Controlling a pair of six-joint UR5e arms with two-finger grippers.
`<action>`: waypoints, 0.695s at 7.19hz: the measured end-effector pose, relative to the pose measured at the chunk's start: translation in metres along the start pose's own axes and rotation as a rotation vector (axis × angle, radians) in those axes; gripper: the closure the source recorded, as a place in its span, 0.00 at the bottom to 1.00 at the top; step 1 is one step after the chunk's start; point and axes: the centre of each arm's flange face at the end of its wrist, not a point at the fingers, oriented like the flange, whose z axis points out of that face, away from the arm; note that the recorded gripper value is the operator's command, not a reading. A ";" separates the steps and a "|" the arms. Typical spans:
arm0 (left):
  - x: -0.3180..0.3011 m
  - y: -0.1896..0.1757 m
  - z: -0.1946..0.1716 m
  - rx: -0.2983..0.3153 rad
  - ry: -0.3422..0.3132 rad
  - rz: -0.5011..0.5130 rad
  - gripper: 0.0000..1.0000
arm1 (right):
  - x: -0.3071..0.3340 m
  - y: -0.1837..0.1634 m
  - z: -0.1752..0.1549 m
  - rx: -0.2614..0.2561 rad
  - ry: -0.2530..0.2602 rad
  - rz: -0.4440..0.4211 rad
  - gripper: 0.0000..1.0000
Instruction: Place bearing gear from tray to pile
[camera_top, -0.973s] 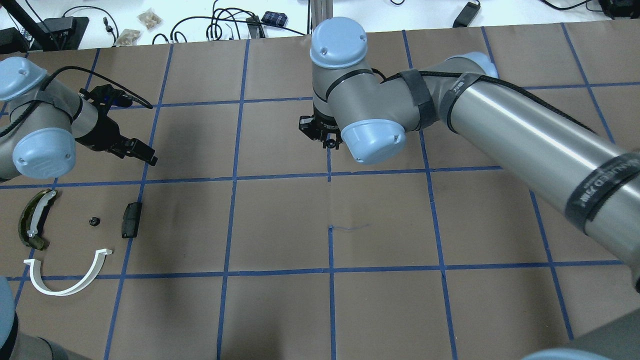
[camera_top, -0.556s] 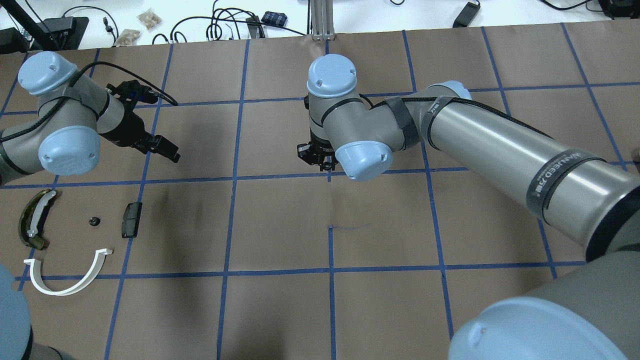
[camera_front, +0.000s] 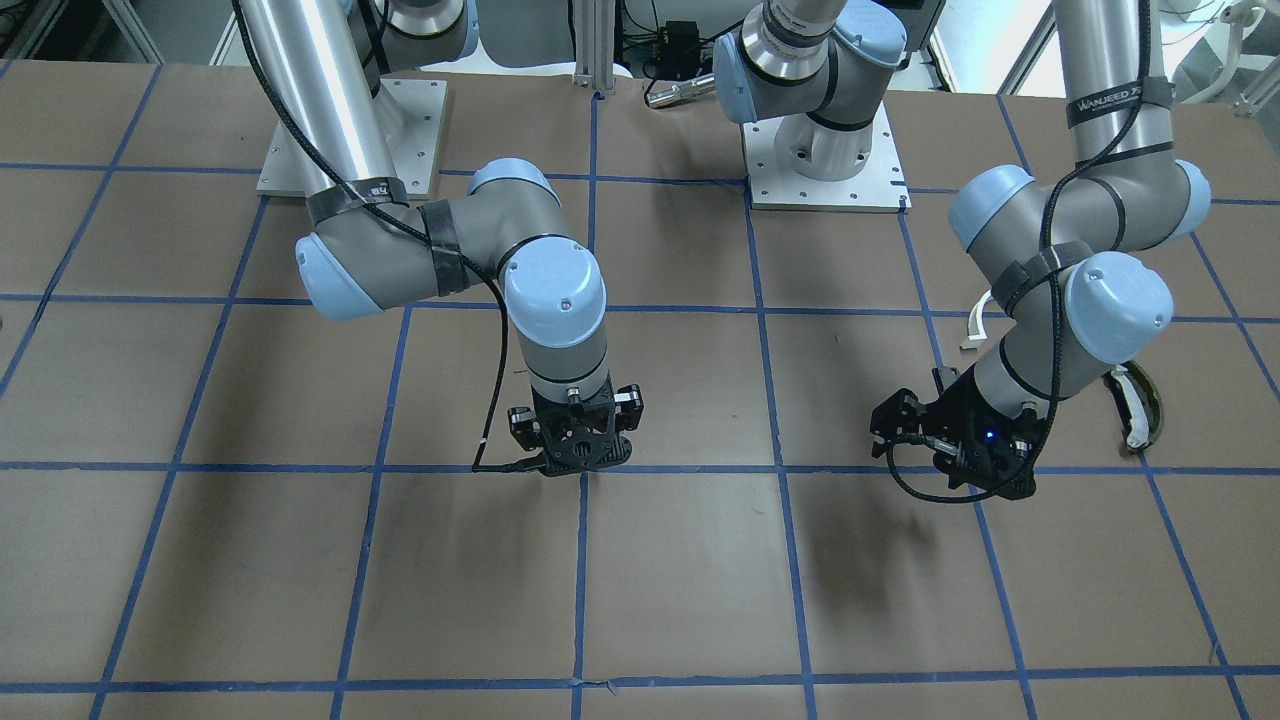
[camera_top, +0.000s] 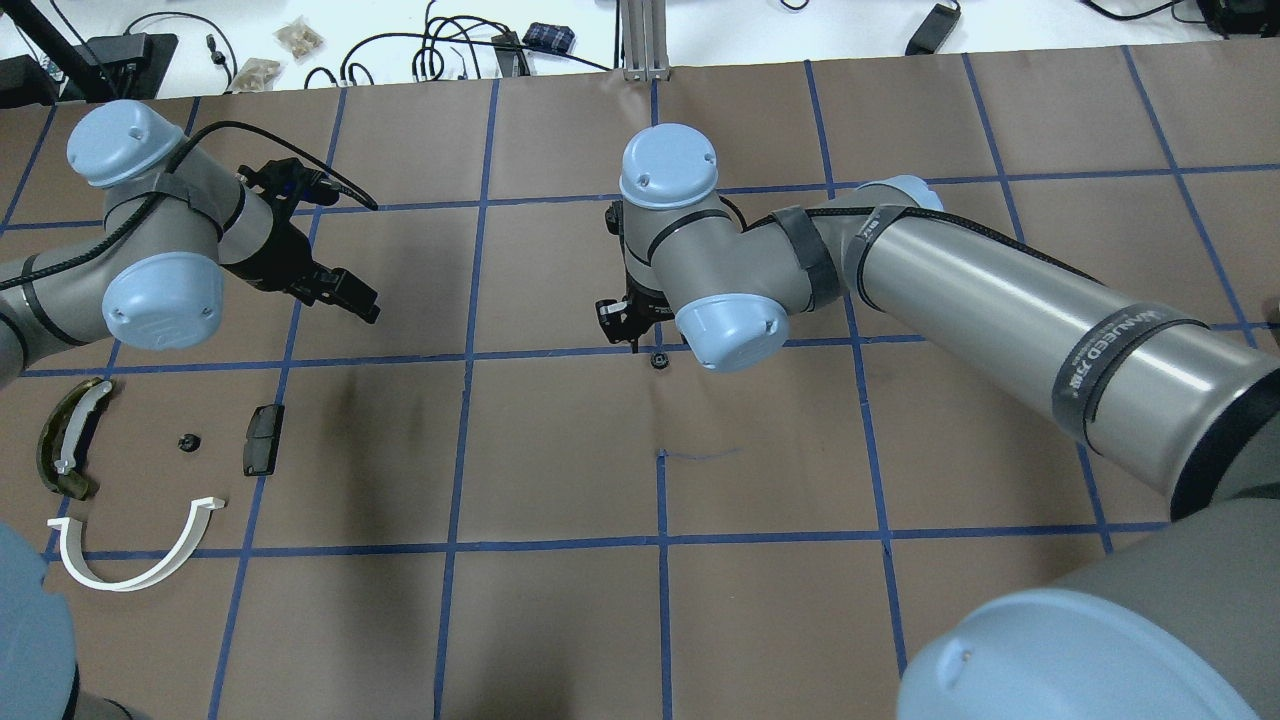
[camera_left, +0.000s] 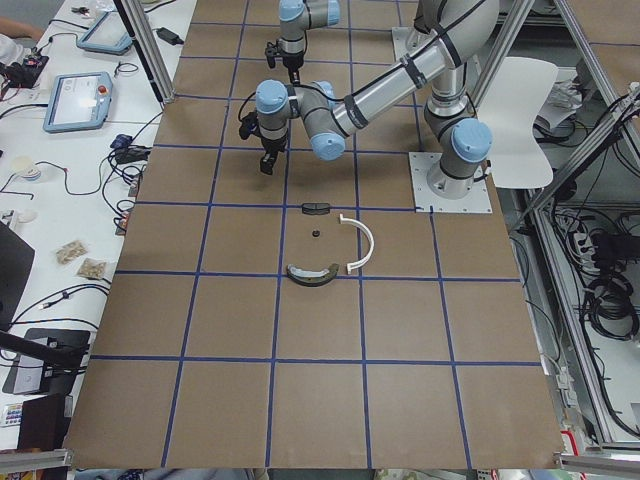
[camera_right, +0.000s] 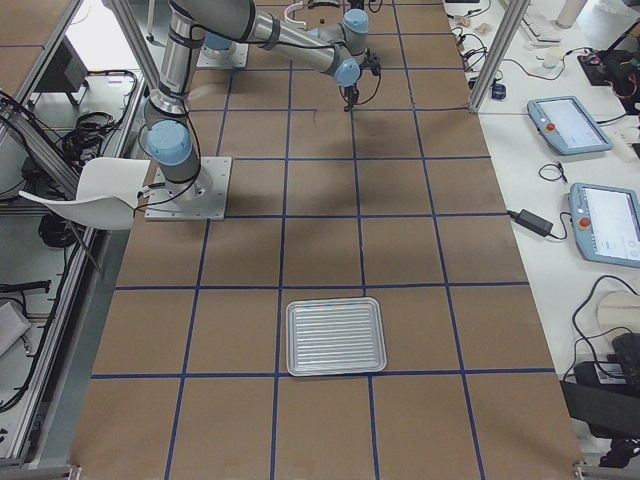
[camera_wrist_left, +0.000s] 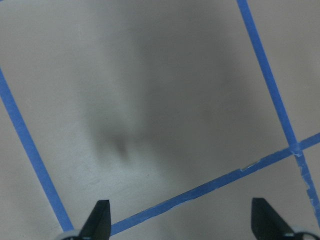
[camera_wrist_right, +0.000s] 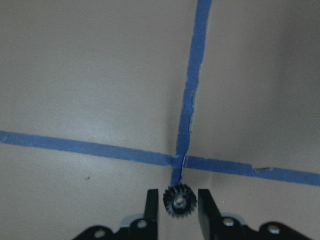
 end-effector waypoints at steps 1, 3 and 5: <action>0.007 -0.003 0.004 -0.005 0.006 -0.014 0.00 | 0.008 -0.004 -0.032 0.022 0.002 0.009 0.00; 0.042 -0.017 0.017 -0.019 0.017 -0.081 0.00 | 0.059 -0.015 -0.127 0.047 0.012 0.093 0.00; 0.124 -0.042 0.027 -0.013 0.007 -0.195 0.00 | 0.141 -0.026 -0.225 0.085 0.013 0.232 0.00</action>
